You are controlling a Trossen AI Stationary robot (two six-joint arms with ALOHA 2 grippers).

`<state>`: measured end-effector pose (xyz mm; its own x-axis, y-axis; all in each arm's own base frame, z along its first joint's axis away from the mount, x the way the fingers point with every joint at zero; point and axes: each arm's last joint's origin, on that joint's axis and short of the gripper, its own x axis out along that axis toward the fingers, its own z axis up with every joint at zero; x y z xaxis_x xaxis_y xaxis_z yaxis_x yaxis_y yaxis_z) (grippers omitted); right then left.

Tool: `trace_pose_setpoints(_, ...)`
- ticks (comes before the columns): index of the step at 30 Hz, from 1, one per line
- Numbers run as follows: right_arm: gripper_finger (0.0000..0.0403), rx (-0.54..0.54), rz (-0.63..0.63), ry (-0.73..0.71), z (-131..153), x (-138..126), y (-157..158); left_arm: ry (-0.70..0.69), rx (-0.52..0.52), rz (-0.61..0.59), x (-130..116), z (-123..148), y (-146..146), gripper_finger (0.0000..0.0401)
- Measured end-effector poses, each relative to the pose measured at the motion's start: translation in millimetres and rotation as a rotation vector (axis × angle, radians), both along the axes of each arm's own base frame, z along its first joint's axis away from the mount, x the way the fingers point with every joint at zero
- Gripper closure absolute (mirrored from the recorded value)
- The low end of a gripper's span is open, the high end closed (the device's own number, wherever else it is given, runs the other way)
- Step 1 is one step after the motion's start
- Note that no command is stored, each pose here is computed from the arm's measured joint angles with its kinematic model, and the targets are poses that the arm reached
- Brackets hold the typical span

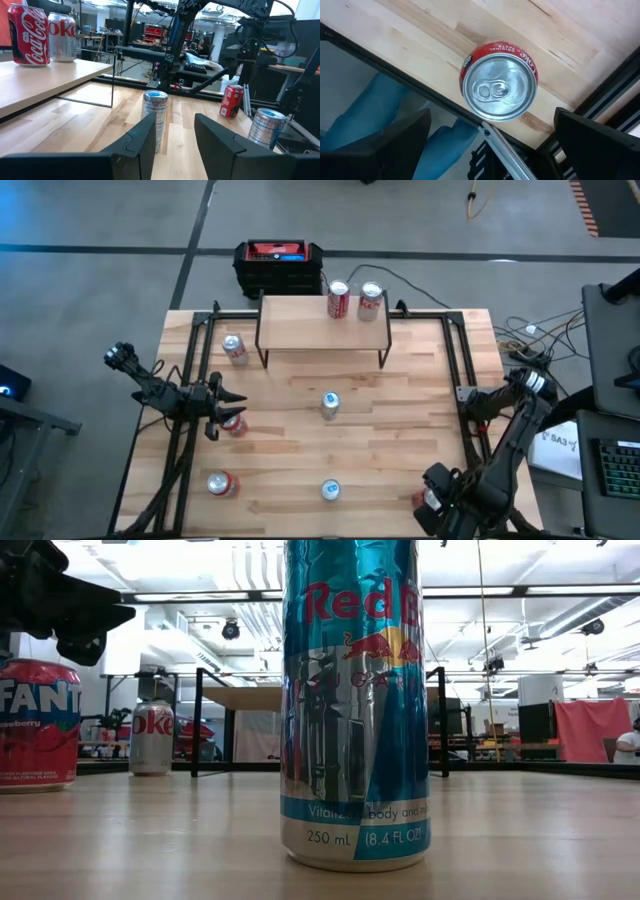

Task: Place canned beverage on shelf
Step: Move the red and white soda can

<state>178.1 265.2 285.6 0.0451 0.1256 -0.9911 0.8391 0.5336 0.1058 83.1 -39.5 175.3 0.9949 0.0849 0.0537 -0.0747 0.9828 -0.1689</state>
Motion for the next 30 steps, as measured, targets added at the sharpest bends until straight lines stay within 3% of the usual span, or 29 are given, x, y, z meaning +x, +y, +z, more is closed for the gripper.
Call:
trace_pose_setpoints(18, 0.0003, -0.096, 0.011, 0.053, -30, 5, 7, 0.0, 0.0, 0.001, 0, 0, 0, 0.0283)
trace_pose_setpoints(30, 0.0003, -0.083, -0.036, 0.055, -41, 6, 7, 0.0, -0.001, 0.0, 0, 0, 0, 0.0283)
